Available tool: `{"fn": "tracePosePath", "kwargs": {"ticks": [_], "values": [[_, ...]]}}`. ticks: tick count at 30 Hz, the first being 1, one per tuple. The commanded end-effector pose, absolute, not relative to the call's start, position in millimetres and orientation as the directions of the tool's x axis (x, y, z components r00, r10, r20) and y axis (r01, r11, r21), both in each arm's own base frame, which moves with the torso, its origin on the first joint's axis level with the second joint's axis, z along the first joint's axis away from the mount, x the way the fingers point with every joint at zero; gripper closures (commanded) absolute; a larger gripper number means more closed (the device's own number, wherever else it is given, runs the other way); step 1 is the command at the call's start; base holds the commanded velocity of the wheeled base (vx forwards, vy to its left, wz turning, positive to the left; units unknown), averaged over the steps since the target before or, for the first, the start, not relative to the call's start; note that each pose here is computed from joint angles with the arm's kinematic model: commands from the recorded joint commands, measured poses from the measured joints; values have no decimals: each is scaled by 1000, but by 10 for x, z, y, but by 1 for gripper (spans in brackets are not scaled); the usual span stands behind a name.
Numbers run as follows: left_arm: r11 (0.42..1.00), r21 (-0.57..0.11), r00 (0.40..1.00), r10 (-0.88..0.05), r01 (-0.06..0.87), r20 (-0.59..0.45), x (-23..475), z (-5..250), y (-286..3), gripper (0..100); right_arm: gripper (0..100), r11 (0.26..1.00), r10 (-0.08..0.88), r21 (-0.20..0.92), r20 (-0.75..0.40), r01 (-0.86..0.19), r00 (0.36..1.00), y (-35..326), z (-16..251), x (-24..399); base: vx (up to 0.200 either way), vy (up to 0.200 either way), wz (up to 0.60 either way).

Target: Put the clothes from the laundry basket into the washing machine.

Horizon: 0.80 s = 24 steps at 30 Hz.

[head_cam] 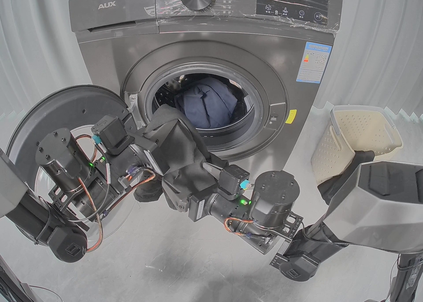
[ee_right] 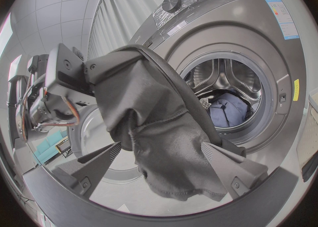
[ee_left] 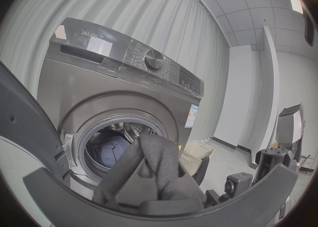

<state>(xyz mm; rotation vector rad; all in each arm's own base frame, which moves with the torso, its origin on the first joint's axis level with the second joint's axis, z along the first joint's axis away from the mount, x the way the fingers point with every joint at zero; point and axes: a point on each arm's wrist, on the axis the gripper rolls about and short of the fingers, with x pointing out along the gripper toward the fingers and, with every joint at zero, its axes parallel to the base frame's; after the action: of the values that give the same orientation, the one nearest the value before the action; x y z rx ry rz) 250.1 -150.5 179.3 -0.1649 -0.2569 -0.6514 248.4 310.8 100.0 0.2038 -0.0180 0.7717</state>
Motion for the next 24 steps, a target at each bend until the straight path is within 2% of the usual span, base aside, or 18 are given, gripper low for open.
{"fn": "tracePosePath", "kwargs": {"ticks": [1,5,6,15,24], "values": [[782,-71,762,-577,619,293,2494,1809,-1507,100,0,715,673,176,85,-676,735,3161,888,2620,0,0,0],[782,-71,762,-577,619,293,2490,1810,-1505,100,0,737,646,180,98,-652,757,3131,884,2754,0,0,0],[783,-71,764,-576,618,292,2494,1805,-1502,100,100,739,642,182,101,-649,760,3117,892,2767,0,0,0],[788,-75,772,-572,611,275,2520,1759,-1492,100,100,737,635,192,130,-648,761,2969,1126,2662,0,0,0],[784,-101,775,-569,612,277,2536,1760,-1485,100,100,778,586,195,117,-597,802,2707,1258,2625,0,0,0]]}}
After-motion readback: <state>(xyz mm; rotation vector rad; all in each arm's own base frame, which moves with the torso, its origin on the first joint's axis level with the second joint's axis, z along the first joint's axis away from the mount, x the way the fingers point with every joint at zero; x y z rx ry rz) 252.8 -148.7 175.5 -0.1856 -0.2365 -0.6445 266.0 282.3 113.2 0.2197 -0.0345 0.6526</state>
